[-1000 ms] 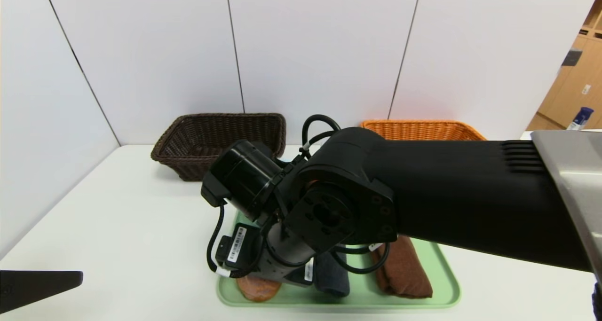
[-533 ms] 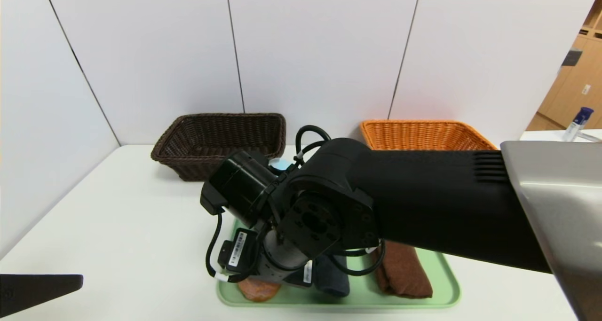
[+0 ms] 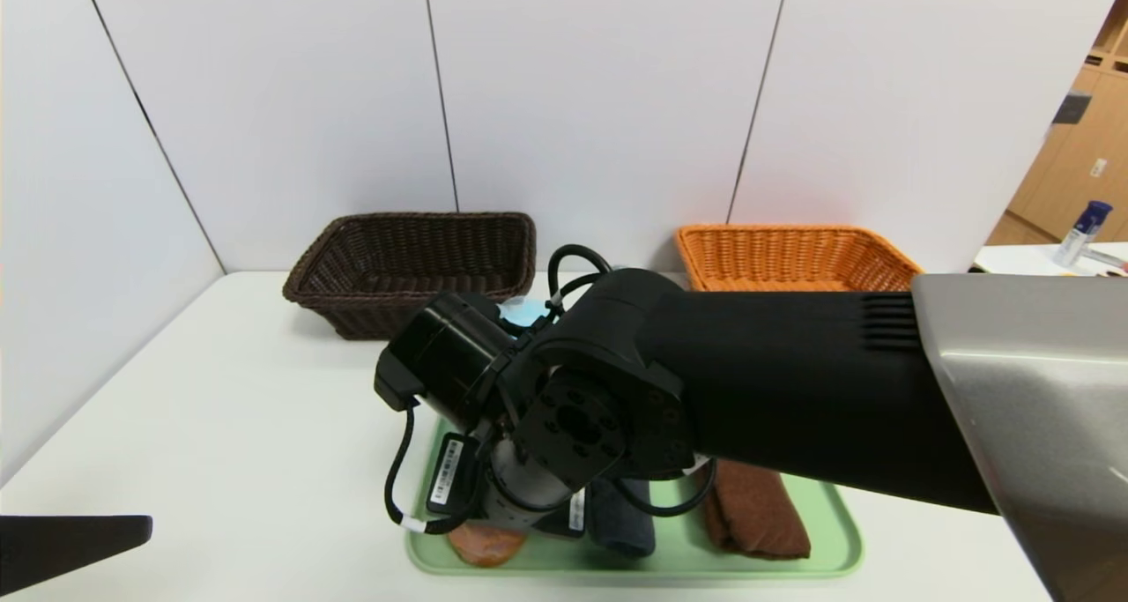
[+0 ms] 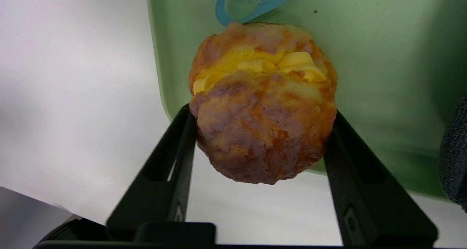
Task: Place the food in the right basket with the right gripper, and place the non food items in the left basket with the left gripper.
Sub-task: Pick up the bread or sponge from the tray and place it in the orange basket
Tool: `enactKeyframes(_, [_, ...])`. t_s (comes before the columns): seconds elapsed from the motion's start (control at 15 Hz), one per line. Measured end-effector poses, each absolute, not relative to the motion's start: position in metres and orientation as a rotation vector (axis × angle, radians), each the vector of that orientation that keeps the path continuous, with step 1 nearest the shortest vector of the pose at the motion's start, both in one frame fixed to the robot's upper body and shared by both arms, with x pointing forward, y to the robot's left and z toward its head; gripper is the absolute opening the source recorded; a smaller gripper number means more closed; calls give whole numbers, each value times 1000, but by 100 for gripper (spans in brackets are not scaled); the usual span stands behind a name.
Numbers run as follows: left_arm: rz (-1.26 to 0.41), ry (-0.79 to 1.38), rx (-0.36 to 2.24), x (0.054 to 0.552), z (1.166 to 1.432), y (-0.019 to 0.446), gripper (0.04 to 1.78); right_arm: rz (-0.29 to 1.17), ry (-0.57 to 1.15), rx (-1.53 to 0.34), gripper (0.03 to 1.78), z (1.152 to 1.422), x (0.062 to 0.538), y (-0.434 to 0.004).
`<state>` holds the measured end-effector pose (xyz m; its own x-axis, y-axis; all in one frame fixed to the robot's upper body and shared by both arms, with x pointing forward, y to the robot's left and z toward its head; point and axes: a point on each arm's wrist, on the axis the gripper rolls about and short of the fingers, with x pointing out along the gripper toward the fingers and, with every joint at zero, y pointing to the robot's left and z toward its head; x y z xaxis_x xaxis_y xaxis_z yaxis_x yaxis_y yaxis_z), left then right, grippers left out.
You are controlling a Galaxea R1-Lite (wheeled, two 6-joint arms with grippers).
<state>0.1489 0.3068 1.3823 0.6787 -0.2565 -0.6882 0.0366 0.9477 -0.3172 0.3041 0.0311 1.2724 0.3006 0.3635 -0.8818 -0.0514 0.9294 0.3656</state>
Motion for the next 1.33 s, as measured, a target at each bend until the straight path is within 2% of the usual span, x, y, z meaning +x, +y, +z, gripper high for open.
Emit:
enactKeyframes(0.2, [-165, 816, -288, 147, 1380, 308, 169, 288, 1239, 297, 83, 1276, 303, 30])
enactKeyframes(0.33, [-166, 810, -289, 145, 1380, 309, 169, 310, 1231, 323, 83, 1289, 300, 25])
enactKeyframes(0.53, [-171, 797, -292, 140, 1380, 311, 169, 396, 1211, 408, 83, 1328, 293, 8])
enactKeyframes(0.73, [-174, 792, -291, 138, 1380, 312, 169, 571, 1122, 577, 83, 1387, 291, -23])
enactKeyframes(0.87, [-173, 798, -288, 138, 1377, 312, 169, 692, 1014, 698, 83, 1426, 298, -55])
enactKeyframes(1.0, [-170, 806, -283, 138, 1374, 312, 169, 769, 873, 793, 83, 1454, 314, -93])
enactKeyframes(1.2, [-169, 814, -278, 139, 1372, 312, 169, 859, 605, 863, 83, 1480, 340, -150])
enactKeyframes(1.33, [-170, 814, -277, 139, 1372, 312, 169, 830, 438, 881, 83, 1490, 359, -188])
